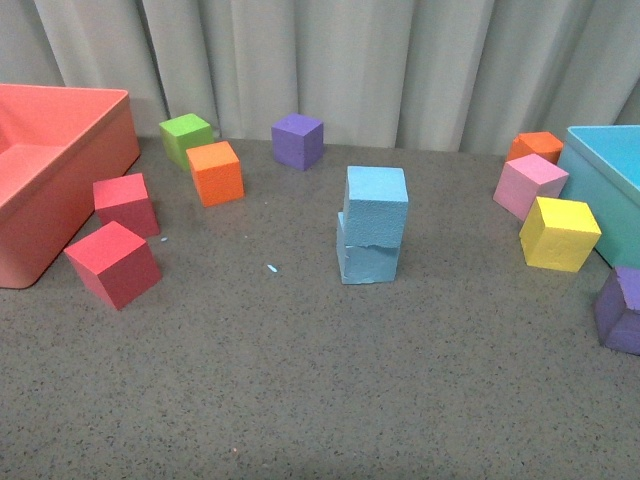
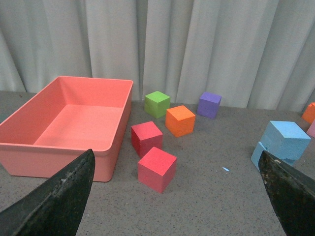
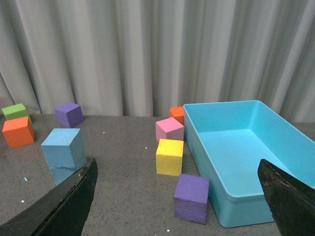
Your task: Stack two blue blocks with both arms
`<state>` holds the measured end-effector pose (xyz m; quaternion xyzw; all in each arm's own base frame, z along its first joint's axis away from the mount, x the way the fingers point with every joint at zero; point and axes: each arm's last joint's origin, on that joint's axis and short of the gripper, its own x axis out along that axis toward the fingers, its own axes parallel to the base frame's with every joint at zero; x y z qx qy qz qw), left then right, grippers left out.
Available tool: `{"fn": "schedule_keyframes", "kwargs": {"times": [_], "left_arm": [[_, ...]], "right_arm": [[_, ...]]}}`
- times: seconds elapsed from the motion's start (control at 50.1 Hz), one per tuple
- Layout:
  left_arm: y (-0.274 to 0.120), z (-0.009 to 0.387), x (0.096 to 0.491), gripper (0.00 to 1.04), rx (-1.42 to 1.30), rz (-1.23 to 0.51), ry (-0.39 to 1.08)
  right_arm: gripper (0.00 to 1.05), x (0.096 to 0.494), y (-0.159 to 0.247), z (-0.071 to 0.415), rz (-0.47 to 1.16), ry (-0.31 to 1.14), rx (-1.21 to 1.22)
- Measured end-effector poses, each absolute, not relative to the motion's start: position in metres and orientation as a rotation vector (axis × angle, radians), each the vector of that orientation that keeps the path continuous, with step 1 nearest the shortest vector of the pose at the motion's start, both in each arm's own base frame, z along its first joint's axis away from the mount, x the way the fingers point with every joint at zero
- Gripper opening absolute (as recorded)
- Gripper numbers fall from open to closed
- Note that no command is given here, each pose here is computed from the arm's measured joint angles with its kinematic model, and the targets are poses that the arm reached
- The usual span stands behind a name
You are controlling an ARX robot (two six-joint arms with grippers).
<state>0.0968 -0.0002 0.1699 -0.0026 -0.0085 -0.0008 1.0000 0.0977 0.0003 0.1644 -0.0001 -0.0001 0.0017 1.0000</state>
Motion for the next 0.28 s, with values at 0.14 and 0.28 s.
{"fn": "schedule_keyframes", "kwargs": {"times": [0.14,0.28], "left_arm": [[-0.0002,0.1699,0.0968,0.98,-0.005,-0.002,-0.017],[-0.0002,0.1699,0.0968,0.98,-0.005,-0.002,-0.017]], "right_arm": [[0.95,0.0977,0.0003,0.1644,0.003,0.0,0.0],[0.95,0.0977,0.0003,0.1644,0.003,0.0,0.0]]}}
